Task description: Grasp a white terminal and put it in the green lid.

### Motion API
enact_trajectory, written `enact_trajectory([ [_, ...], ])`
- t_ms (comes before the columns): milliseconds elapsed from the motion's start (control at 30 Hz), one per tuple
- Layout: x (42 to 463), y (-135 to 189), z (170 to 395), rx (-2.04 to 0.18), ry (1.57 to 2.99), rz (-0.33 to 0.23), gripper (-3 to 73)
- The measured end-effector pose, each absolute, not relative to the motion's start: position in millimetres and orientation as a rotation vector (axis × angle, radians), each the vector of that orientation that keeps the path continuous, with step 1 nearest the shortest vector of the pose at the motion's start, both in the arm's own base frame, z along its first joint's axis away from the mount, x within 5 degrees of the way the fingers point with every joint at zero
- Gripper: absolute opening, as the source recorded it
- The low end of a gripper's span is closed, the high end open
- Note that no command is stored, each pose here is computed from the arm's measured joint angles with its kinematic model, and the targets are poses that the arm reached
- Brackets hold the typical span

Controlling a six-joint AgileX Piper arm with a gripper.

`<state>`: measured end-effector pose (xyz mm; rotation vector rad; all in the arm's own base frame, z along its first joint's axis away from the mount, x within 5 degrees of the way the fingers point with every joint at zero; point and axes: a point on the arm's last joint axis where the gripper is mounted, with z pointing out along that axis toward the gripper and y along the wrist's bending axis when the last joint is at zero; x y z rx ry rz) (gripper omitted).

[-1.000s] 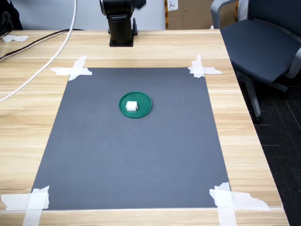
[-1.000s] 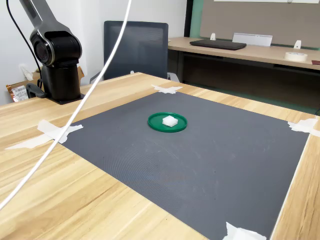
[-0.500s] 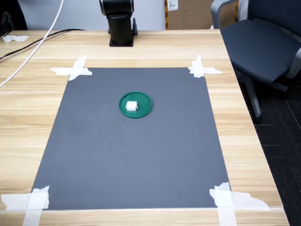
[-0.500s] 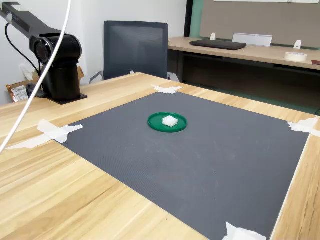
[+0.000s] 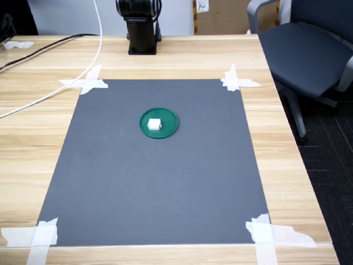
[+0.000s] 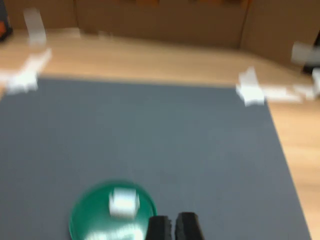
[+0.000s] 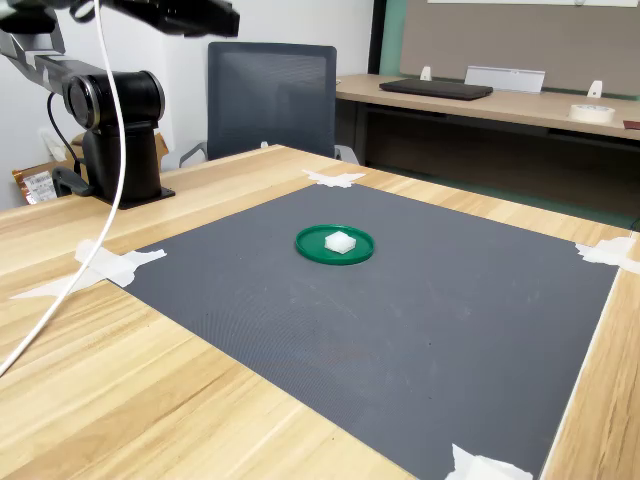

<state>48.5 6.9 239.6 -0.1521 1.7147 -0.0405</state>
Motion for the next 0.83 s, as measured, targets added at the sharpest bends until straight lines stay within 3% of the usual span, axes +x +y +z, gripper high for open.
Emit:
enact_trajectory([
  [267, 47.1, 4.6, 198.9, -0.231, 1.854, -0.119, -2.6],
  [833, 46.9, 4.6, 195.2, -0.237, 1.874, -0.120, -2.6],
])
